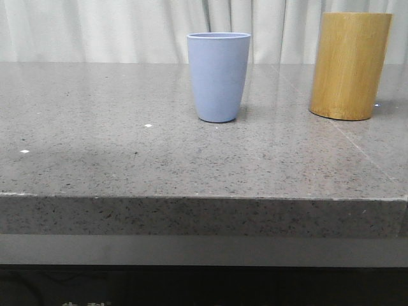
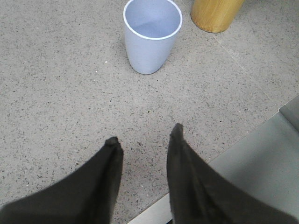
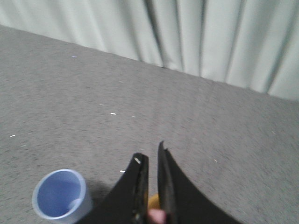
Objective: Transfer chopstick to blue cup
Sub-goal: 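Lift the pink stick out and carry it over the blue cup, then lower the pink stick into the blue cup and open the right gripper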
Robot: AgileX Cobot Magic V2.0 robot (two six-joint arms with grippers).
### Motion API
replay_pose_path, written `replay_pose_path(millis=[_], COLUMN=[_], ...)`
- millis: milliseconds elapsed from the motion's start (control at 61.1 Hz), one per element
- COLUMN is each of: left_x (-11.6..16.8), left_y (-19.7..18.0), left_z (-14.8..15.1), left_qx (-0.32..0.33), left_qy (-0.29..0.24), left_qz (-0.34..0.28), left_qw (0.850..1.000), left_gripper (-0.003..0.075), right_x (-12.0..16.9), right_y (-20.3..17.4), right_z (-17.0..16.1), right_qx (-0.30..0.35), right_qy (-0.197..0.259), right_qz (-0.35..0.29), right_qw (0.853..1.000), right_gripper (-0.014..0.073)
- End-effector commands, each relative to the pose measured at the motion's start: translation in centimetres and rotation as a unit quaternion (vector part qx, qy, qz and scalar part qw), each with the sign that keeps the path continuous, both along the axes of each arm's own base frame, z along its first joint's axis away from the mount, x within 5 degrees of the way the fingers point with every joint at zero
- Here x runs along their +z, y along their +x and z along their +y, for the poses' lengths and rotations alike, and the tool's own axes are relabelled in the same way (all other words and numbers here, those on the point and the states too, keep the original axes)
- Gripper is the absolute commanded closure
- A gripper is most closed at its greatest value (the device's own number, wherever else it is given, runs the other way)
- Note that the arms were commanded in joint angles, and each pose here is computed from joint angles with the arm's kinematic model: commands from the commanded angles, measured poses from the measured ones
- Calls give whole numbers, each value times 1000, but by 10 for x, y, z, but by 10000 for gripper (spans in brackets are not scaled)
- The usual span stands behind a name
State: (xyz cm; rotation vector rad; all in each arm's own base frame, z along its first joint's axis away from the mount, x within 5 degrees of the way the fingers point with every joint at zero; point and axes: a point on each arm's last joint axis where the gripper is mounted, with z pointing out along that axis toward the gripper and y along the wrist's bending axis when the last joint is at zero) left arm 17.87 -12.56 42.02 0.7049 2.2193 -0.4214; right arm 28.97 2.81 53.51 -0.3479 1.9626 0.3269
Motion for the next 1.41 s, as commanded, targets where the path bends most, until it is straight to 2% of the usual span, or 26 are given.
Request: replay_pose_path(millis=[0,180,376,524,769,916,998,1162,1227,1391], left_x=[17,18,18,18,18,18,18,18,18,18], left_y=[-3,-3,-3,-3,-3,-3,-3,-2,-2,-2], left_z=[2,2,2,2,2,2,2,2,1,1], left_qx=[3,4,4,4,4,4,4,4,5,5], left_qy=[-35,-39,-40,-40,-40,-40,-40,-41,-42,-42], left_qz=[-44,-49,-51,-51,-51,-52,-52,-53,-53,-53], left_qw=[998,998,998,998,998,998,998,998,998,998], left_gripper=[482,482,482,482,482,482,482,482,482,482], right_x=[33,39,17,-15,-83,-104,-110,-112,-106,-76], right_y=[-32,-41,-27,-11,20,31,36,38,34,14], right_z=[19,65,104,124,132,136,139,139,137,126], right_qx=[24,107,158,161,122,116,117,117,121,146], right_qy=[8,10,6,-3,-5,-10,-9,-10,-11,-27], right_qz=[-90,-135,-135,-140,-99,-79,-68,-64,-65,-50], right_qw=[996,985,978,977,988,990,991,991,990,988], right_gripper=[654,654,654,654,654,641,567,256,181,173])
